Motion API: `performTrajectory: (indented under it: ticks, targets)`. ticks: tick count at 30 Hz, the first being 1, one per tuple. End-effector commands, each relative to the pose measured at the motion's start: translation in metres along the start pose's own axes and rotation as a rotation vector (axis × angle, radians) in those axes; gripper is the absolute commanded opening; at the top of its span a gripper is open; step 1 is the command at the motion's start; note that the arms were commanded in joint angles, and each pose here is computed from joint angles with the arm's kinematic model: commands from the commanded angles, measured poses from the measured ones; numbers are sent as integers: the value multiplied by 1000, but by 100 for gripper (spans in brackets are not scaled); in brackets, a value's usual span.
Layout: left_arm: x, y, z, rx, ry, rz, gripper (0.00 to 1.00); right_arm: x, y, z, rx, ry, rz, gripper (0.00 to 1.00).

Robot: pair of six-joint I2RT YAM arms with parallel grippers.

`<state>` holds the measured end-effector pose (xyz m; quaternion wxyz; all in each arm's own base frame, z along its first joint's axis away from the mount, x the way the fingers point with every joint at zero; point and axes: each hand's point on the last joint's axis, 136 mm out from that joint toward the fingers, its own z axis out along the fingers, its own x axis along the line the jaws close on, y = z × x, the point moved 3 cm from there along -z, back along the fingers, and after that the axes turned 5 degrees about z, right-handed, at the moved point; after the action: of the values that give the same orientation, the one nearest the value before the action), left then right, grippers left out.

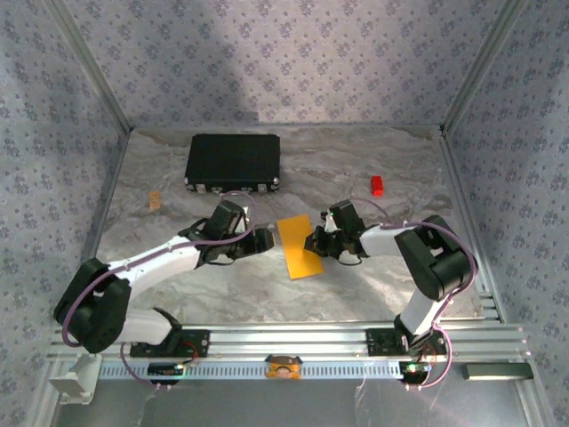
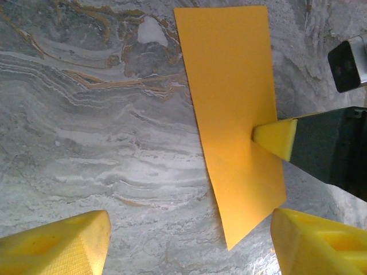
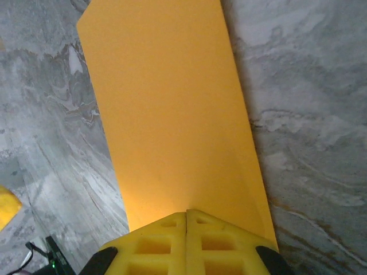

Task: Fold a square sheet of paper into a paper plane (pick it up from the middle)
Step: Turn over the paper at the center of the table.

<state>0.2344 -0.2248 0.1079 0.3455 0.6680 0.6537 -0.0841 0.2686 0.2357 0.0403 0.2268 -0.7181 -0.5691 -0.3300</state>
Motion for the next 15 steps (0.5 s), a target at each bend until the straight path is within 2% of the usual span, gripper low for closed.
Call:
performTrajectory:
  ticks: [1,8,15]
  targets:
    - [-5,-4,-6,-9,-41,22,74,-20,-6,3,-42,-85,81,6]
    - [-8,-1,-1,-7,-52,16,74,-14,-7,2,-139,-76,186,6]
    - [-15,4,8,16,-75,6,74,14,1,-19,-178,-6,107,8]
